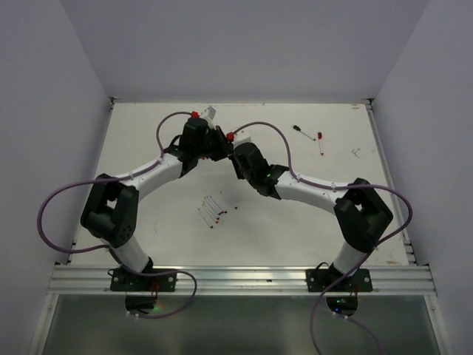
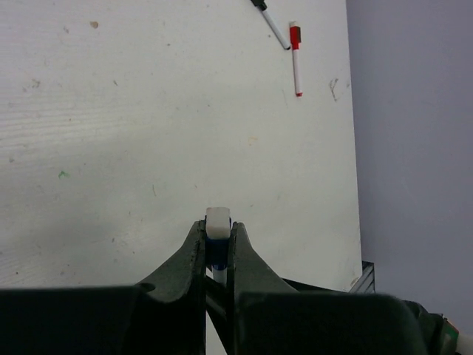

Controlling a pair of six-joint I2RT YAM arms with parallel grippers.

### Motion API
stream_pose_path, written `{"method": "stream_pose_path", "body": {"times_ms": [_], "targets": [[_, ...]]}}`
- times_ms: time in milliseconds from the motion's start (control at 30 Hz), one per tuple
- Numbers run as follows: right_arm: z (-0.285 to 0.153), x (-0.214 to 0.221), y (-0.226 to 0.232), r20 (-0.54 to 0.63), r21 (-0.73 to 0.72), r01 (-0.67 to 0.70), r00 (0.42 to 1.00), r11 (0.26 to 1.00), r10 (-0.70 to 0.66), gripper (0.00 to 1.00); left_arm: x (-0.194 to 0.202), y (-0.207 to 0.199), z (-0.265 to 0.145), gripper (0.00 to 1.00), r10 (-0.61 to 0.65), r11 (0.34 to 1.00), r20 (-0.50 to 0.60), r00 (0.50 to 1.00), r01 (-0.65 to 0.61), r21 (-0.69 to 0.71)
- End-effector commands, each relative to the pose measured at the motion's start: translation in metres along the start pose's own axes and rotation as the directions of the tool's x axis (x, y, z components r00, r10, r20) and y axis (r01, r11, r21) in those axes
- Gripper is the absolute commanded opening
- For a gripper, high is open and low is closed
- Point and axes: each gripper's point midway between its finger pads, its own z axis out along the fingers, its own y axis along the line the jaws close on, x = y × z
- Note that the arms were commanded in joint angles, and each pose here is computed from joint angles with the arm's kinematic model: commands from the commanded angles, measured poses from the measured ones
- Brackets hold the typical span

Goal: Open the pen caps

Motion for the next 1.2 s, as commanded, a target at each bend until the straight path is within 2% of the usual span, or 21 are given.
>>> {"method": "stream_pose_path", "body": {"times_ms": [0,100,167,200,233,267,400,533,567,600,633,733,800,833,867,900,967,1000,1033,1100,1167], "targets": [[-0.009,-0.001,-0.027,-0.006,0.15,0.102,0.995,0.983,-0.102,0.0,-0.054,0.028,-0.007,0.0,0.014,0.985,0.199,0.98,0.02,-0.171],[-0.013,0.005,-0.005,-0.023,-0.017,0.064,0.998,0.998,-0.064,0.0,-0.055,0.011,-0.001,0.0,0.023,0.998,0.18,0.983,-0.012,-0.061],[-0.013,0.007,-0.008,-0.037,-0.109,-0.046,0.998,0.993,0.042,0.0,-0.035,-0.002,0.003,0.0,0.004,0.994,0.062,0.998,-0.01,0.109],[-0.015,0.012,0.005,-0.071,-0.218,-0.085,0.995,0.972,0.071,0.0,-0.045,-0.022,-0.001,0.0,0.019,0.97,0.098,0.995,-0.042,0.239],[-0.012,0.011,-0.001,-0.077,-0.245,-0.151,0.988,0.958,0.136,0.0,-0.03,-0.018,-0.004,0.0,-0.004,0.951,0.013,1.0,0.0,0.309],[-0.013,0.011,-0.001,-0.079,-0.284,-0.179,0.983,0.942,0.163,0.0,-0.031,-0.021,-0.008,0.0,0.004,0.937,0.005,1.0,-0.006,0.349],[-0.021,0.006,0.016,-0.127,-0.506,-0.307,0.951,0.806,0.282,0.0,-0.033,-0.028,-0.02,0.0,0.054,0.906,0.023,0.998,-0.059,0.42],[-0.036,-0.008,0.04,-0.242,-0.733,-0.42,0.897,0.536,0.371,0.0,-0.031,-0.039,-0.035,0.0,0.046,0.868,0.018,0.999,-0.049,0.495],[-0.033,-0.004,0.042,-0.288,-0.731,-0.467,0.872,0.497,0.396,0.0,-0.034,-0.04,-0.038,0.0,0.051,0.858,0.036,0.998,-0.062,0.511],[-0.036,-0.008,0.044,-0.263,-0.759,-0.439,0.883,0.481,0.39,0.0,-0.035,-0.042,-0.04,0.0,0.054,0.853,0.041,0.998,-0.067,0.518],[-0.034,-0.004,0.045,-0.295,-0.749,-0.476,0.862,0.461,0.411,0.0,-0.038,-0.039,-0.041,0.0,0.043,0.859,0.049,0.998,-0.062,0.509],[-0.029,0.003,0.04,-0.286,-0.711,-0.475,0.869,0.519,0.404,0.0,-0.049,-0.031,-0.042,0.0,0.036,0.887,0.096,0.995,-0.076,0.455],[-0.021,0.011,0.033,-0.264,-0.643,-0.457,0.886,0.615,0.382,0.0,-0.05,-0.015,-0.038,0.0,0.01,0.93,0.089,0.996,-0.042,0.365],[-0.02,0.023,0.028,-0.271,-0.603,-0.427,0.904,0.674,0.33,0.0,-0.067,-0.007,-0.038,0.0,0.02,0.955,0.164,0.986,-0.067,0.288],[-0.015,0.021,0.017,-0.229,-0.534,-0.399,0.917,0.746,0.327,0.0,-0.073,0.002,-0.036,0.0,0.021,0.974,0.185,0.982,-0.062,0.218],[-0.016,0.025,0.018,-0.201,-0.511,-0.334,0.942,0.792,0.267,0.0,-0.073,0.016,-0.035,0.0,0.003,0.993,0.161,0.987,-0.021,0.115],[-0.018,0.032,0.008,-0.202,-0.394,-0.263,0.96,0.881,0.196,0.0,-0.087,0.036,-0.037,0.0,0.009,1.0,0.227,0.974,-0.005,-0.019],[-0.015,0.037,0.002,-0.179,-0.274,-0.194,0.973,0.942,0.148,0.0,-0.089,0.045,-0.039,0.0,0.002,0.997,0.228,0.974,0.015,-0.074],[-0.017,0.042,-0.002,-0.191,-0.215,-0.138,0.977,0.967,0.097,0.0,-0.098,0.055,-0.042,0.0,0.016,0.99,0.273,0.962,0.024,-0.142],[-0.018,0.042,-0.012,-0.169,-0.062,-0.046,0.985,0.997,0.035,0.0,-0.099,0.065,-0.044,0.0,0.014,0.98,0.285,0.958,0.043,-0.194],[-0.022,0.044,-0.015,-0.162,0.003,-0.003,0.987,1.0,0.003,0.0,-0.106,0.073,-0.048,0.0,0.027,0.969,0.327,0.945,0.055,-0.239]]}}
